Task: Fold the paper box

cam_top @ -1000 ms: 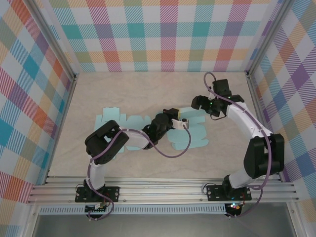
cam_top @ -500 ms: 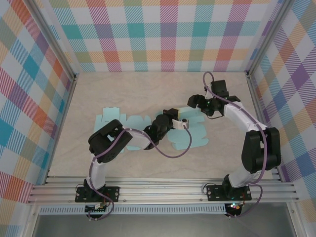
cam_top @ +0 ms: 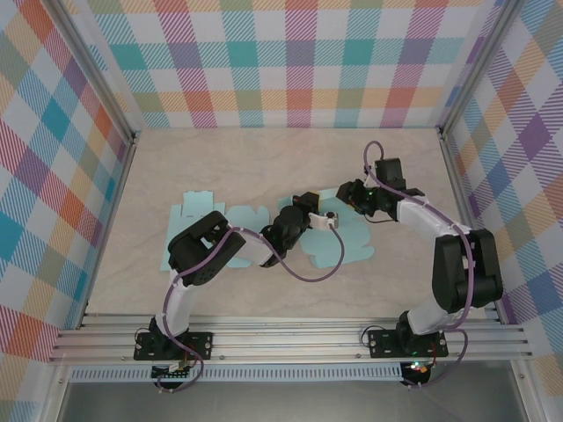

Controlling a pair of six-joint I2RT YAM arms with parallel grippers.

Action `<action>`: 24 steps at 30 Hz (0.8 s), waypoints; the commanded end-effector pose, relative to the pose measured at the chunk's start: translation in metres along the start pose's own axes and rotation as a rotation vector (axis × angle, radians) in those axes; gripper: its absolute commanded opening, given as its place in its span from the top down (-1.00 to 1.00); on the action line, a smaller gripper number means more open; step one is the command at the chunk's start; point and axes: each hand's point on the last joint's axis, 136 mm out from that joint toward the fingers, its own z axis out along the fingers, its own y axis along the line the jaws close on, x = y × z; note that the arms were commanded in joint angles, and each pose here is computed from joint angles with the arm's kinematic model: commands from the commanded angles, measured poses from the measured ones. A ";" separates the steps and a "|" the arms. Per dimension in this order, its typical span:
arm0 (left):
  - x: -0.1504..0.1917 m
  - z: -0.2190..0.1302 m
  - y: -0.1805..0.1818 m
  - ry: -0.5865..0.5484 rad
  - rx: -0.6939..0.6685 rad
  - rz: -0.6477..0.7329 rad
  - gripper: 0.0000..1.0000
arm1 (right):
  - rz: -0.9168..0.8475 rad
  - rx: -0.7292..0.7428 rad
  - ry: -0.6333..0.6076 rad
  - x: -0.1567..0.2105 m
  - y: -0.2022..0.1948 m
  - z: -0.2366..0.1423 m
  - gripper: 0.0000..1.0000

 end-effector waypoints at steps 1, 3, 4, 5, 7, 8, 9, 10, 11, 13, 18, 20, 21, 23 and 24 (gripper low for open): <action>-0.012 -0.001 0.014 -0.023 -0.047 -0.016 1.00 | -0.044 -0.076 -0.047 -0.009 0.022 -0.018 0.13; -0.011 -0.001 0.014 -0.020 -0.043 -0.026 1.00 | -0.055 -0.065 -0.057 -0.008 0.018 -0.028 -0.03; -0.010 -0.001 0.014 -0.018 -0.041 -0.030 1.00 | -0.059 -0.064 -0.062 -0.007 0.016 -0.034 -0.06; -0.009 -0.001 0.016 -0.015 -0.042 -0.037 1.00 | -0.068 -0.064 -0.074 -0.007 0.015 -0.042 -0.08; -0.008 -0.001 0.019 -0.014 -0.042 -0.053 1.00 | -0.076 -0.019 -0.102 -0.006 0.004 -0.056 -0.11; -0.007 -0.002 0.019 -0.012 -0.040 -0.059 1.00 | -0.076 0.019 -0.122 -0.004 -0.005 -0.064 -0.14; -0.006 -0.002 0.020 -0.012 -0.040 -0.064 1.00 | -0.069 0.058 -0.144 -0.004 -0.015 -0.071 -0.14; -0.005 -0.003 0.019 -0.013 -0.037 -0.066 1.00 | -0.051 0.091 -0.159 -0.004 -0.025 -0.076 -0.14; -0.005 -0.003 0.018 -0.012 -0.034 -0.066 1.00 | -0.035 0.120 -0.175 -0.003 -0.036 -0.081 -0.14; -0.003 -0.003 0.018 -0.012 -0.032 -0.068 1.00 | -0.008 0.167 -0.200 -0.003 -0.053 -0.087 -0.13; -0.003 -0.001 0.013 -0.013 -0.024 -0.063 1.00 | -0.048 0.171 -0.196 -0.008 -0.059 -0.083 -0.16; -0.003 -0.001 0.013 -0.014 -0.026 -0.060 1.00 | -0.083 0.111 -0.186 -0.015 -0.044 -0.081 -0.23; -0.003 -0.001 0.013 -0.014 -0.027 -0.058 1.00 | -0.102 0.086 -0.183 -0.019 -0.036 -0.080 -0.26; -0.003 0.000 0.014 -0.014 -0.033 -0.051 1.00 | -0.124 0.070 -0.181 -0.029 -0.027 -0.080 -0.29; -0.003 0.000 0.013 -0.013 -0.036 -0.042 1.00 | -0.133 0.067 -0.181 -0.034 -0.023 -0.080 -0.30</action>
